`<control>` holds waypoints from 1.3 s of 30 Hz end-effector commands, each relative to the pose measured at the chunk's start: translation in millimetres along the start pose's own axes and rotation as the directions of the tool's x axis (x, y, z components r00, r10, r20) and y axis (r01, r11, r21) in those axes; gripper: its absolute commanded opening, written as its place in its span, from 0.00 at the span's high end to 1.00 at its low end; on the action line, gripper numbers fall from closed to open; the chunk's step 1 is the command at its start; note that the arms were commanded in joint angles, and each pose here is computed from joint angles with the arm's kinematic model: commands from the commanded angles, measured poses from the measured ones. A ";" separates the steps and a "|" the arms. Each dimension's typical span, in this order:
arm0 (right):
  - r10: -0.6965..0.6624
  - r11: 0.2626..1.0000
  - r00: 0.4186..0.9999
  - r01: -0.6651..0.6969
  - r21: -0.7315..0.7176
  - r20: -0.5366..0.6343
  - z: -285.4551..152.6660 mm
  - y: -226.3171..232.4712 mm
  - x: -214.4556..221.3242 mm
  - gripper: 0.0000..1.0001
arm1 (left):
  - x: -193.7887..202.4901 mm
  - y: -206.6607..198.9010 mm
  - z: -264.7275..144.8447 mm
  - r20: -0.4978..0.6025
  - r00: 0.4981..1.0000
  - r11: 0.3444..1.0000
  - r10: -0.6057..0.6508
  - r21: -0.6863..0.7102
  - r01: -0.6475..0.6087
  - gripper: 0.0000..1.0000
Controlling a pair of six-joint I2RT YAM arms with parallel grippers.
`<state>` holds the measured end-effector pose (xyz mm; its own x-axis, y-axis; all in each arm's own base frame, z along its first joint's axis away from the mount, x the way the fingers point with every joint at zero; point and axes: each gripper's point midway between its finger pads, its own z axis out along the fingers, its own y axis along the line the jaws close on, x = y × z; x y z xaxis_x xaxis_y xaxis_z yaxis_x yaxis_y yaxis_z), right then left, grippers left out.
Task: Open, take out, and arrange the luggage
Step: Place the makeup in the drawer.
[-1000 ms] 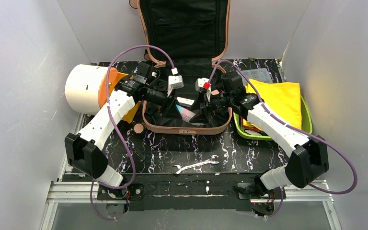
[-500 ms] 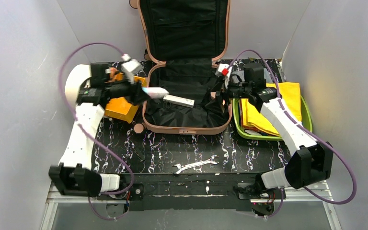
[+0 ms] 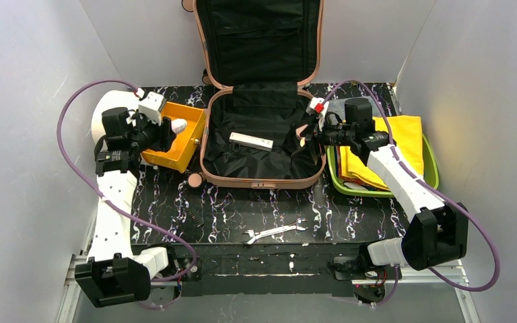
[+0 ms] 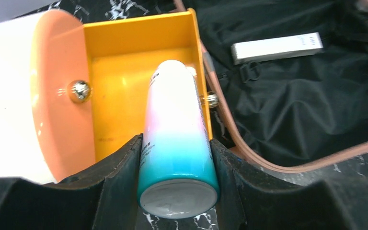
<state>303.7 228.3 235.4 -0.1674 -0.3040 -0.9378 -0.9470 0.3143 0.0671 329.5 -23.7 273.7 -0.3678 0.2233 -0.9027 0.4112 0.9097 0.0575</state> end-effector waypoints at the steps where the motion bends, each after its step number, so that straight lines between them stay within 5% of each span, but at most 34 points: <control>1: 0.001 1.000 0.999 -0.001 -0.002 0.035 -1.9 -2.1 -1.8 0.02 | -19.2 33.1 3.0 0.058 0.996 0.988 0.068 -0.145 -0.059 1.00; 16: 0.045 0.999 0.998 -0.045 -0.003 0.043 -4.3 -10.1 8.2 0.02 | -2.9 44.5 46.5 0.013 0.999 0.996 0.039 -0.085 -0.038 0.98; 30: 0.067 0.998 0.997 -0.066 -0.015 0.047 -5.0 -12.2 12.0 0.02 | 15.5 35.6 77.9 -0.033 0.999 0.999 -0.007 0.032 0.008 0.83; 33: 0.071 0.997 0.996 -0.069 -0.025 0.048 -4.4 -10.8 12.7 0.01 | 22.9 34.4 81.3 -0.057 0.998 0.999 -0.003 0.043 0.006 0.69; 39: -0.011 0.997 0.999 0.014 -0.073 0.044 10.7 -2.7 -0.9 0.02 | 24.8 30.0 68.2 -0.077 0.997 0.999 0.018 0.039 -0.015 0.18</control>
<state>305.1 218.5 221.5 -0.2337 -0.2524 -0.9390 -0.9414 0.3002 0.1537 394.2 -11.6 196.2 -0.4786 0.2435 -0.8436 0.4298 0.9028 0.0167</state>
